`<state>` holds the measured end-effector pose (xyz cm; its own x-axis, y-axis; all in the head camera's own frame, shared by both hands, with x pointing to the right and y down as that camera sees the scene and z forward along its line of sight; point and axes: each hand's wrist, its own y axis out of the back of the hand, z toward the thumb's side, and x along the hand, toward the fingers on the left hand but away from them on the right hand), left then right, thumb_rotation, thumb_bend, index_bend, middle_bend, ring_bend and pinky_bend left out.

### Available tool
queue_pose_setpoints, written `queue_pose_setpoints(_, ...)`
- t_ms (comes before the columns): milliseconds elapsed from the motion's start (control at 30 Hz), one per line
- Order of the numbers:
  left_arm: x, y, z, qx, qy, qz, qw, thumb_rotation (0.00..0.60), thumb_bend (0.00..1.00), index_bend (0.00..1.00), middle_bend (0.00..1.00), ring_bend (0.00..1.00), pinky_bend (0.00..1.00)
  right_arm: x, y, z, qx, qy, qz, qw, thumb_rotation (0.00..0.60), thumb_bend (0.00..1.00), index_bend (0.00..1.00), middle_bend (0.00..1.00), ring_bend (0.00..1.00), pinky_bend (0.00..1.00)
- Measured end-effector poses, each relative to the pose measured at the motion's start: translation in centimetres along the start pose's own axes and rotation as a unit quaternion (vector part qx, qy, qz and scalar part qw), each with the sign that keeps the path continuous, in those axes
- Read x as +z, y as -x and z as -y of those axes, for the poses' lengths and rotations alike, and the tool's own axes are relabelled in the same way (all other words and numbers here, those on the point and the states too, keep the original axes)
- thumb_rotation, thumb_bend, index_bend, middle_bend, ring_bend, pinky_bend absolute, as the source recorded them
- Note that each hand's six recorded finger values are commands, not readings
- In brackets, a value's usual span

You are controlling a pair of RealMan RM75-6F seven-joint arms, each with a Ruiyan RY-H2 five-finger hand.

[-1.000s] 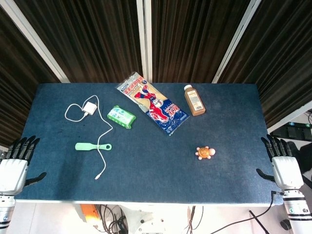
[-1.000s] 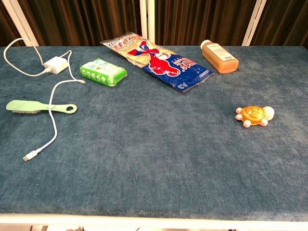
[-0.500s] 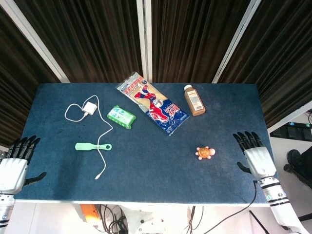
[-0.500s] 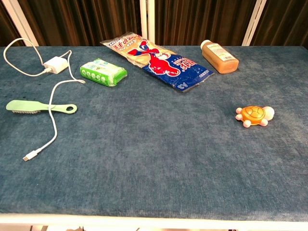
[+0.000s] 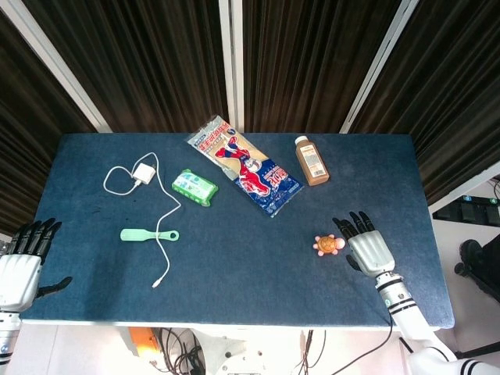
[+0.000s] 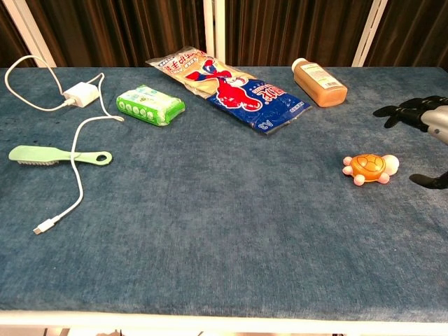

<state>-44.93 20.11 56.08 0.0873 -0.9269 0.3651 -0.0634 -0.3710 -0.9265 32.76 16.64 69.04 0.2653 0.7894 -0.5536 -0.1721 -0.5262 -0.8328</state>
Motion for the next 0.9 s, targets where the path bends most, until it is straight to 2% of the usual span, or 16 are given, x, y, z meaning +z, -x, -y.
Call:
queue_pose_setpoints(233, -0.4, 0.2, 0.4, -0.008, 0.005, -0.002, 1.0000, 0.600, 0.00, 0.06, 0.03, 0.00, 0.00, 1.2, 1.1, 0.7, 0.000, -0.001, -0.013, 0.9999, 0.600, 0.31, 0.19, 0.26, 0.00, 0.00)
queue_pose_setpoints(600, -0.7, 0.3, 0.2, -0.006, 0.005, -0.005, 1.0000, 0.600, 0.00, 0.06, 0.03, 0.00, 0.00, 2.4, 1.8, 1.3, -0.001, -0.008, -0.025, 0.9996, 0.600, 0.33, 0.35, 0.37, 0.01, 0.00)
queue_pose_setpoints(767, -0.8, 0.3, 0.2, -0.006, 0.005, -0.006, 0.9999, 0.600, 0.00, 0.06, 0.03, 0.00, 0.00, 2.6, 1.9, 1.3, -0.012, -0.012, -0.026, 0.9995, 0.600, 0.33, 0.58, 0.52, 0.10, 0.00)
queue_pose_setpoints(900, -0.8, 0.3, 0.3, -0.007, 0.005, -0.007, 0.9999, 0.600, 0.00, 0.06, 0.02, 0.00, 0.00, 2.8, 1.9, 1.6, -0.016, -0.007, -0.029, 0.9994, 0.600, 0.37, 0.78, 0.67, 0.23, 0.00)
